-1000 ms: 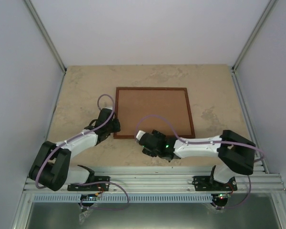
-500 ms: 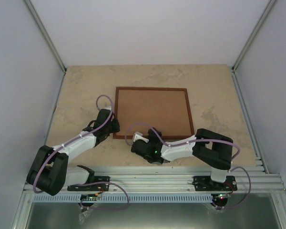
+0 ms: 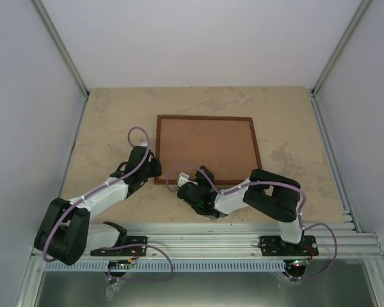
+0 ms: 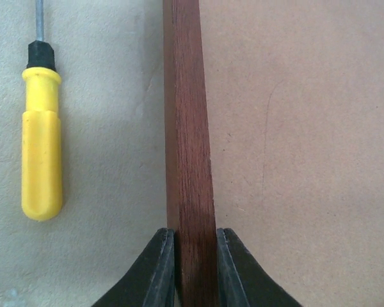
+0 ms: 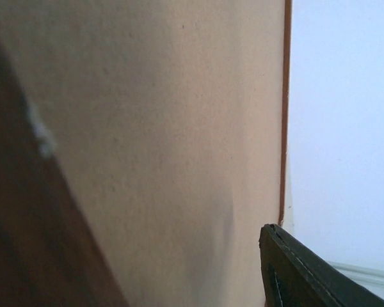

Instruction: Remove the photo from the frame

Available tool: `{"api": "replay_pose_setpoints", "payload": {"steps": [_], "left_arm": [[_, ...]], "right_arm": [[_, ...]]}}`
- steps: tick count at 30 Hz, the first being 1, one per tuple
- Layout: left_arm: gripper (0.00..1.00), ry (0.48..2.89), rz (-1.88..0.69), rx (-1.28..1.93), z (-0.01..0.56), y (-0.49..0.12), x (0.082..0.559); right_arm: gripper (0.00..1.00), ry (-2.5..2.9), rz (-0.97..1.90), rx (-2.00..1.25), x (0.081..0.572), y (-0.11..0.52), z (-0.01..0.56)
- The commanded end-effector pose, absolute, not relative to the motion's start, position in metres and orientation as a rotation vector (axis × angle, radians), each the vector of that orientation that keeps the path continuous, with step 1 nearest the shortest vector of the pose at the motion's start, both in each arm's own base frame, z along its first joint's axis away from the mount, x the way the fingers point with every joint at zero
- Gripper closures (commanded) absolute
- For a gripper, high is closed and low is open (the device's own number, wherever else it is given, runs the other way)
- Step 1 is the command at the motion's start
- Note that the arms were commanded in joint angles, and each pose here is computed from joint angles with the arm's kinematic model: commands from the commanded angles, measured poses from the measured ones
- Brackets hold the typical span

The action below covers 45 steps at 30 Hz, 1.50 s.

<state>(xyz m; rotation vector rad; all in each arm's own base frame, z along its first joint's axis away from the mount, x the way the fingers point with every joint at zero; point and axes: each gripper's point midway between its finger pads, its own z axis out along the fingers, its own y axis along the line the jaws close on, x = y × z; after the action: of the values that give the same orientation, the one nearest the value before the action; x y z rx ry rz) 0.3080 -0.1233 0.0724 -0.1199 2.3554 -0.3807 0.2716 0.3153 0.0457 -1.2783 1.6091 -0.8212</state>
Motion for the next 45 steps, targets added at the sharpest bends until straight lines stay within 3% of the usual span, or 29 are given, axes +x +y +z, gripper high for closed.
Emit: {"api": "replay_pose_setpoints", "payload": {"steps": [1,9,19,21,29,39,45], "left_arm": [[0.98,2.254,-0.583,-0.062,0.102,-0.152,0.311],[0.86,2.191,-0.613,-0.129,0.115,-0.148,0.311],[0.54,1.940,-0.655,-0.318,0.186,-0.117,0.298],[0.45,1.885,-0.663,-0.358,0.202,-0.108,0.291],[0.25,1.685,-0.698,-0.413,0.264,-0.080,0.258],[0.12,1.585,-0.714,-0.466,0.279,-0.062,0.238],[0.10,1.534,-0.702,-0.488,0.290,-0.050,0.228]], "right_arm": [[0.45,1.565,-0.841,-1.136,0.289,0.318,0.068],[0.64,1.563,-0.859,-1.115,0.288,0.313,0.071],[0.99,1.590,-0.816,-1.059,0.282,0.315,0.096],[0.99,1.597,-0.803,-1.054,0.280,0.314,0.101],[1.00,1.596,-0.733,-1.016,0.270,0.321,0.144],[1.00,1.576,-0.505,-0.892,0.261,0.330,0.228],[1.00,1.562,-0.379,-0.851,0.257,0.335,0.275]]}}
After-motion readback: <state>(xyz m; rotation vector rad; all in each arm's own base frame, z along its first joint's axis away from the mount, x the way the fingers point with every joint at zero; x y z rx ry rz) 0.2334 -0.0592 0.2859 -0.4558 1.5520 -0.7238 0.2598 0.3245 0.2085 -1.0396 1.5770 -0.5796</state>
